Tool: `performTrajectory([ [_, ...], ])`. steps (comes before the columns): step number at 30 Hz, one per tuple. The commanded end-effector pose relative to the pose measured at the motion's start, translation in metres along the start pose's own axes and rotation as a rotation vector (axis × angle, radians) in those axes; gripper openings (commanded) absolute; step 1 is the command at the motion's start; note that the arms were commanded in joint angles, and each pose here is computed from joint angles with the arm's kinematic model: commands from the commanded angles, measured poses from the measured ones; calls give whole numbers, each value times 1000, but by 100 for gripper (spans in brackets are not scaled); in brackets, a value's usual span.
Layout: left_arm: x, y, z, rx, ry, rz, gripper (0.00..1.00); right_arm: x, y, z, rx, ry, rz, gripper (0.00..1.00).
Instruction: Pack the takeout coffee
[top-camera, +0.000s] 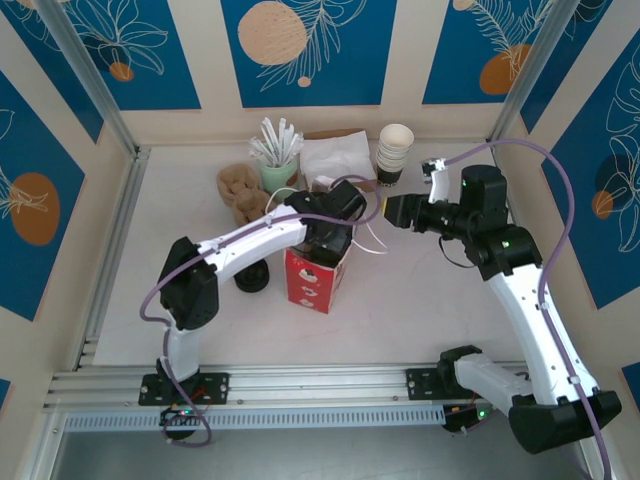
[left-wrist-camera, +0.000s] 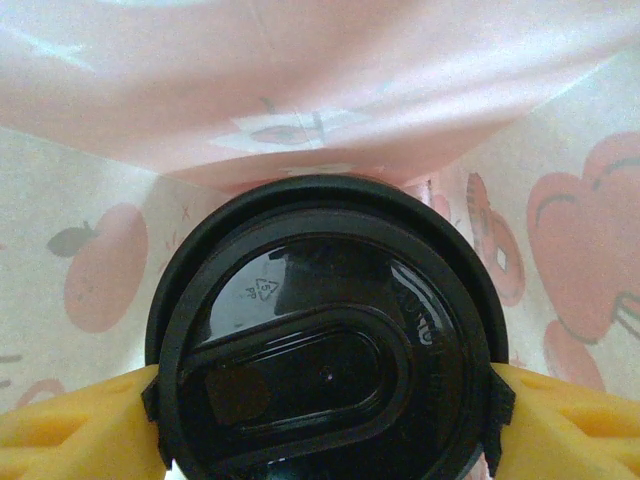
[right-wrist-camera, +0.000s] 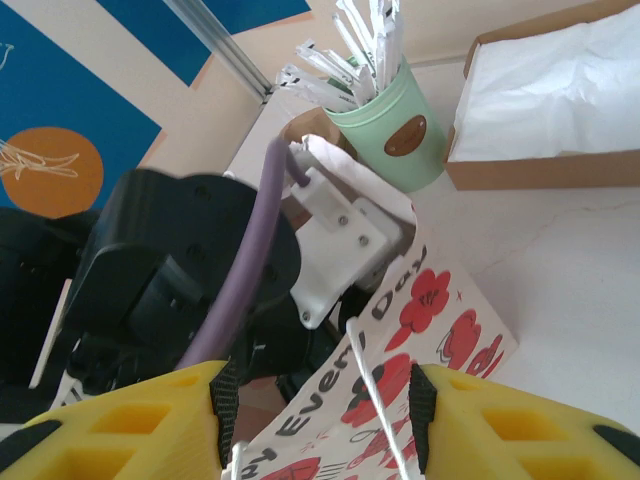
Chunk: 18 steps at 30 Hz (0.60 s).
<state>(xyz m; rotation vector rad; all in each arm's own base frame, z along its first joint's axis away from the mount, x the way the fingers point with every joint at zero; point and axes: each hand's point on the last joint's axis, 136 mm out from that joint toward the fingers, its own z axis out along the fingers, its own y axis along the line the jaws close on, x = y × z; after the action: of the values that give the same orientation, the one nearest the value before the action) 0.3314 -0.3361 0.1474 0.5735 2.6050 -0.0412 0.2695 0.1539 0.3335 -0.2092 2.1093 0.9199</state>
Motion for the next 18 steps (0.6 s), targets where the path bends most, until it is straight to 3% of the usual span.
performTrajectory([
  [1, 16, 4, 12, -14, 118, -39, 74, 14, -2, -6, 8, 17, 72, 51],
  [10, 1, 2, 18, -28, 156, -77, 70, 36, -3, -11, 1, 55, 94, 51],
  [18, 8, 4, 32, -39, 194, -74, 70, 46, -7, -11, 4, 60, 113, 51],
])
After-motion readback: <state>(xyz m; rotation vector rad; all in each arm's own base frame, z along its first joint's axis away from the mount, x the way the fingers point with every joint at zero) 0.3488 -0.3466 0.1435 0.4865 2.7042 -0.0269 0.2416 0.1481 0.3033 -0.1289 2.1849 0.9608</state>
